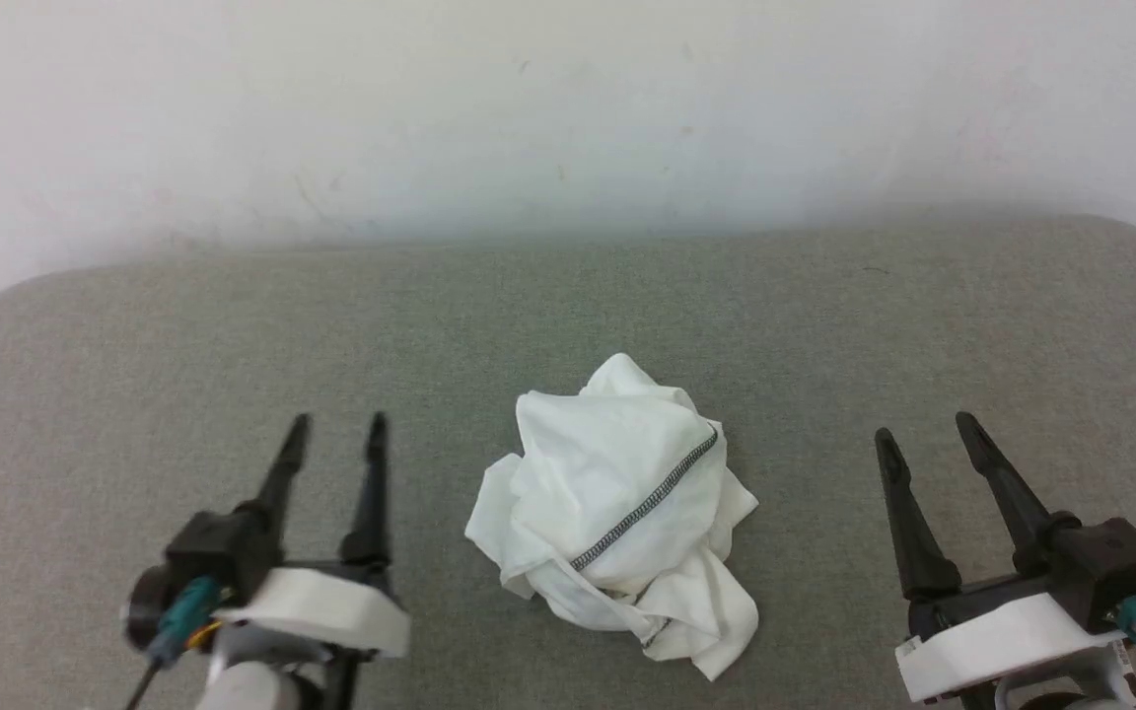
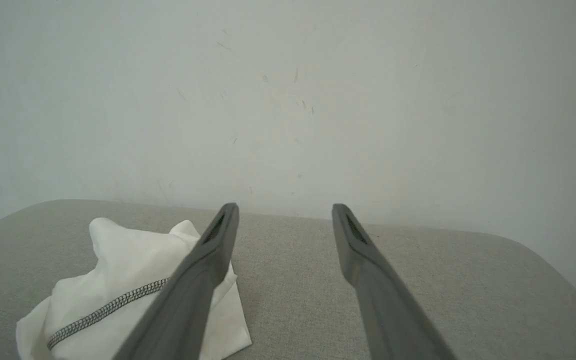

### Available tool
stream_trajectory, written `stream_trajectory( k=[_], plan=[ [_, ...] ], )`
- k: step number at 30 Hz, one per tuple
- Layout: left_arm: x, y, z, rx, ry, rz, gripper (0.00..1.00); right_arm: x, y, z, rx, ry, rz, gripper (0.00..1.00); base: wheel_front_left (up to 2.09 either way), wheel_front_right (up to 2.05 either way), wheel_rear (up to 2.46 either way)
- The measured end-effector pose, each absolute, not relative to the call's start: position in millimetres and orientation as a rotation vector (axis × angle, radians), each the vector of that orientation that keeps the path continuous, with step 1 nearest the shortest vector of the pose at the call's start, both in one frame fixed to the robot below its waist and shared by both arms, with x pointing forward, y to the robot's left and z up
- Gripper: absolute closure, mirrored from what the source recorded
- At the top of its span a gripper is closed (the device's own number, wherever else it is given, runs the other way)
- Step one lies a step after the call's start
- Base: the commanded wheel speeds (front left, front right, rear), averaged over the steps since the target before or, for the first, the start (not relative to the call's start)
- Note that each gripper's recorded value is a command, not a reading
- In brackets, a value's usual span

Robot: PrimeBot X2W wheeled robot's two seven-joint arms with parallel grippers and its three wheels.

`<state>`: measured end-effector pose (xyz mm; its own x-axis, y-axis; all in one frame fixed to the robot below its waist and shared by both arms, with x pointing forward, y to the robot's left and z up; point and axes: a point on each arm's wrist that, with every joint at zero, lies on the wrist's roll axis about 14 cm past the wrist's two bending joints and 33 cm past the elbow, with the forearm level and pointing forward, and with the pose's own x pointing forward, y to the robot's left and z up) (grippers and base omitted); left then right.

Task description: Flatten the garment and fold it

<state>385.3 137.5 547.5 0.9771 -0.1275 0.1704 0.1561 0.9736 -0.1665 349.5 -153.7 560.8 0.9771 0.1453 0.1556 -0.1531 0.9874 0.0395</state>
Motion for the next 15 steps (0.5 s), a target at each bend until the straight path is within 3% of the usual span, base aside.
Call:
stream_trajectory(
  k=[6, 15],
  plan=[
    [371, 188, 530, -0.095, -0.118, -0.018, 0.0, 349, -152, 554, 0.051, -0.123, 0.155, 0.0, 0.0, 0.0, 0.0],
    [354, 211, 529, -0.053, -0.111, 0.014, 0.0, 351, -157, 538, 0.045, -0.054, 0.144, 0.0, 0.0, 0.0, 0.0]
  ],
)
